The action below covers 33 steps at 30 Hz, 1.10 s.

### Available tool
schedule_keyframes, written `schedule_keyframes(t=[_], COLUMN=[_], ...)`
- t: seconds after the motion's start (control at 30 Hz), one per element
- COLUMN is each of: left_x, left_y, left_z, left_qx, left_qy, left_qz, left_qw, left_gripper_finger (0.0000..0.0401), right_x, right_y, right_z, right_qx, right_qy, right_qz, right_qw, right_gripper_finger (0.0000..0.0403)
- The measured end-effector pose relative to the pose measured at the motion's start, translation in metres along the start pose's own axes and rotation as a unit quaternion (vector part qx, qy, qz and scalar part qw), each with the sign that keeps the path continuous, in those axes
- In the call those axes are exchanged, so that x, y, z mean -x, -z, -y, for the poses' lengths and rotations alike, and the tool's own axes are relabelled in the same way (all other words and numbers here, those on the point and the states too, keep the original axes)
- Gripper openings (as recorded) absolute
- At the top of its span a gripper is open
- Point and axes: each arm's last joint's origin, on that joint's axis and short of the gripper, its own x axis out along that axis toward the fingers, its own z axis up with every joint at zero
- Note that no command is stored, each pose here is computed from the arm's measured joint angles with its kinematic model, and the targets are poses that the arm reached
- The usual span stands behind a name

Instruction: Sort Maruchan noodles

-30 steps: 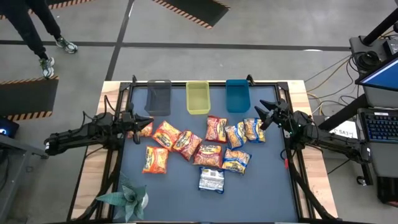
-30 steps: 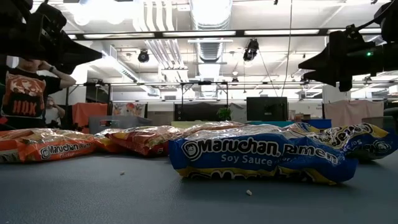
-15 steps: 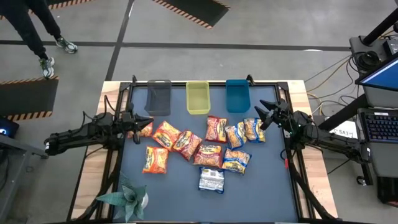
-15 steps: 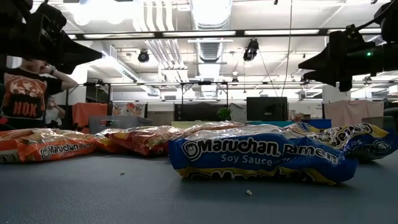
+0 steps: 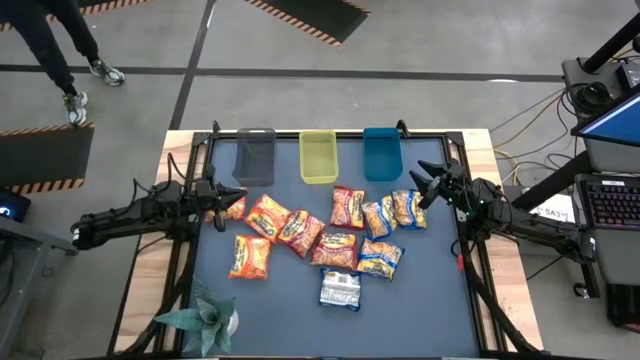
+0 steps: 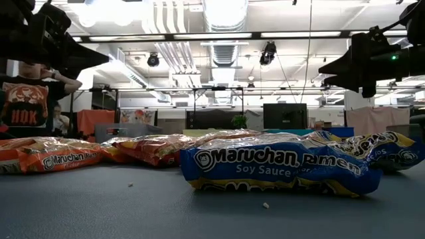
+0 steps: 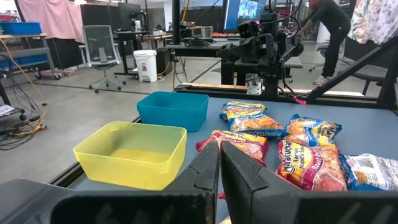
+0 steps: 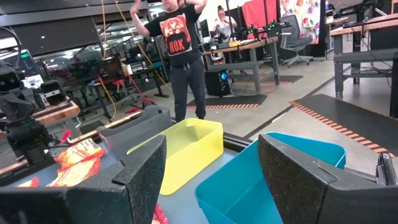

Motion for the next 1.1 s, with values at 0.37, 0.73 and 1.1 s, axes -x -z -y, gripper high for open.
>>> schedule_keyframes(t=[0.37,0.73,1.1], left_x=[0.000,0.000,0.008], left_y=[0.000,-0.006,-0.038], left_z=[0.000,0.000,-0.002], left_qx=[0.000,0.061,0.139], left_qy=[0.000,0.001,0.017], left_qz=[0.000,0.032,0.201], left_qw=[1.000,0.998,0.969], left_gripper_finger=[0.0000,0.0000,0.0000], right_x=[0.000,0.000,0.000], right_y=[0.000,0.000,0.000], right_z=[0.000,0.000,0.000], right_qx=[0.000,0.000,0.000], right_qy=[0.000,0.000,0.000], right_qz=[0.000,0.000,0.001], right_qw=[1.000,1.000,1.000], right_gripper_finger=[0.0240,0.0240,0.0240])
